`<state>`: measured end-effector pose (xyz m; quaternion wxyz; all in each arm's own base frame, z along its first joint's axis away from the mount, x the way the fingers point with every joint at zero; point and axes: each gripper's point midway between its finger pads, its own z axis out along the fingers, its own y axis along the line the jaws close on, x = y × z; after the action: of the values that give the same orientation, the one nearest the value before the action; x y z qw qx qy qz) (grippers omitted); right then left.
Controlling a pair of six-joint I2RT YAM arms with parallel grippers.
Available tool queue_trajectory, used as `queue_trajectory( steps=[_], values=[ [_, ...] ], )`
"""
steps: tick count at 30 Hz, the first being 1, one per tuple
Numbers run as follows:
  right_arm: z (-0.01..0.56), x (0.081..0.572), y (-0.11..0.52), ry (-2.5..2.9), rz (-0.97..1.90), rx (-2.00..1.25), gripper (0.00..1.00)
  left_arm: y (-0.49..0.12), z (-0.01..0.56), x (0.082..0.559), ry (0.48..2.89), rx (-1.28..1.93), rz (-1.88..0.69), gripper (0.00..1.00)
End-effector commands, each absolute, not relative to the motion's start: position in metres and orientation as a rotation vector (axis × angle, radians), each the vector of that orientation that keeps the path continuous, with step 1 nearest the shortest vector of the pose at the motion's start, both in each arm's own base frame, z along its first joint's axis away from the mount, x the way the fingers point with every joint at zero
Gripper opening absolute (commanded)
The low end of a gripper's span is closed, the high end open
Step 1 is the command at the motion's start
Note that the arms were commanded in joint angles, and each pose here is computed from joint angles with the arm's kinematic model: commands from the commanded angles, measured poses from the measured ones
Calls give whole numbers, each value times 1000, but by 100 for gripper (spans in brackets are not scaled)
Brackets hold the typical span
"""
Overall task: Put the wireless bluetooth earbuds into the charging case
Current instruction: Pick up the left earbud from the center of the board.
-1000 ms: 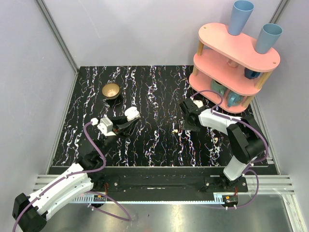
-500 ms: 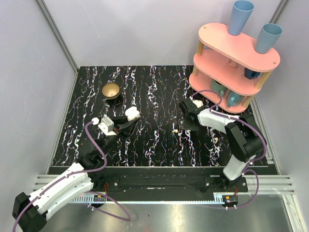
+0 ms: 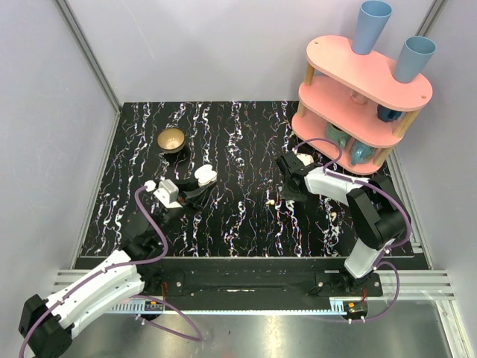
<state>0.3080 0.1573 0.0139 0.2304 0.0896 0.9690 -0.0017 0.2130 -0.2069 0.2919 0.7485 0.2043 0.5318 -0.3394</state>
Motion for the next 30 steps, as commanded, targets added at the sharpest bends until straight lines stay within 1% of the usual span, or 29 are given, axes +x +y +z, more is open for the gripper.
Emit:
queue_trajectory(
  steps=[1,12,23,25,30],
  values=[
    [16,311,155,2656,-12,247,44,-202,317,214,1087,412,-729,0],
    [20,309,152,2651,-24,233,42,-205,317,215,1091,419,-741,0],
    [22,308,149,2648,-33,236,43,-204,316,215,1091,416,-739,0],
    [24,308,149,2644,-31,231,39,-204,316,215,1091,416,-739,0],
    [27,308,148,2634,-32,230,39,-204,315,215,1092,414,-740,0]
  ],
)
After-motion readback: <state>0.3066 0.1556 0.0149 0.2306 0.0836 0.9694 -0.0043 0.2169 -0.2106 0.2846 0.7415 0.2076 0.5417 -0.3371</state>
